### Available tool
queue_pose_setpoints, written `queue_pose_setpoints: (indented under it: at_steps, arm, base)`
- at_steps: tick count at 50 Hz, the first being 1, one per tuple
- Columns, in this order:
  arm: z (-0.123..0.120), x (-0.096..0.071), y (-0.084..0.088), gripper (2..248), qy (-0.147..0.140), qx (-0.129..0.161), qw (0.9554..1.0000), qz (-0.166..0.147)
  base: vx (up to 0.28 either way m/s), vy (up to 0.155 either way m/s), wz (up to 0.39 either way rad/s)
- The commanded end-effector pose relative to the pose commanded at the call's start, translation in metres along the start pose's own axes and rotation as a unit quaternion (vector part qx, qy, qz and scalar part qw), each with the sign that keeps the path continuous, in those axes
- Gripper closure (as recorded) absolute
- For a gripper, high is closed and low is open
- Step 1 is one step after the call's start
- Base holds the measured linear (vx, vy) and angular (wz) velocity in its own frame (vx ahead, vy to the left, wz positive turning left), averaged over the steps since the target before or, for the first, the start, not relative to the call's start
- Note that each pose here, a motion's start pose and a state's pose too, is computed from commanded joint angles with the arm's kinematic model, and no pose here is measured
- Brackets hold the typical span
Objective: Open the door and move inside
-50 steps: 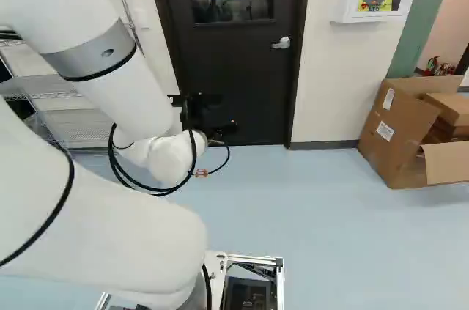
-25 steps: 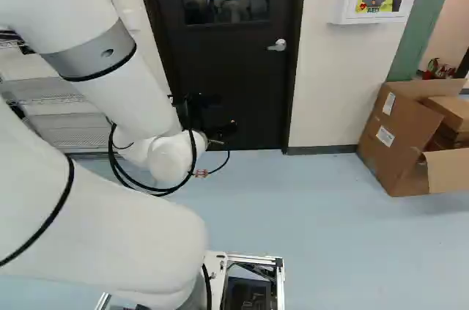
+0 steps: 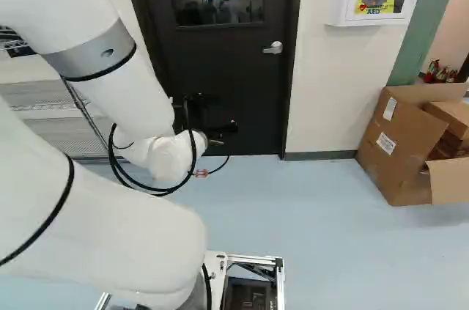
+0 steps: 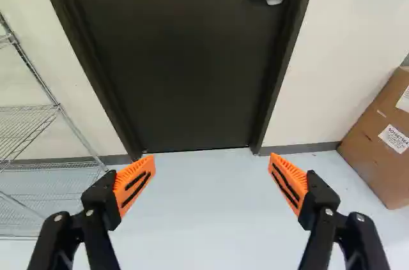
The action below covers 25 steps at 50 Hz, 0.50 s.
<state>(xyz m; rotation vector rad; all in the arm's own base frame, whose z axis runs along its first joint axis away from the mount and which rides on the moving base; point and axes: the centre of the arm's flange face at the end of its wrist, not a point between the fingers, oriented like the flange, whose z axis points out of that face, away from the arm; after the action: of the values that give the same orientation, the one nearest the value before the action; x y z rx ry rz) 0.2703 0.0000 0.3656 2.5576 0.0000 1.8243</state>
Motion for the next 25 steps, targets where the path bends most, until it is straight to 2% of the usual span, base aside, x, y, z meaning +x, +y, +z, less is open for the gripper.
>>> queue_pose_setpoints:
  at_steps: [25]
  arm:
    - [0.0000, 0.0000, 0.0000, 3, 0.000, 0.000, 1.0000, 0.000]
  base:
    - [0.145, -0.062, 0.001]
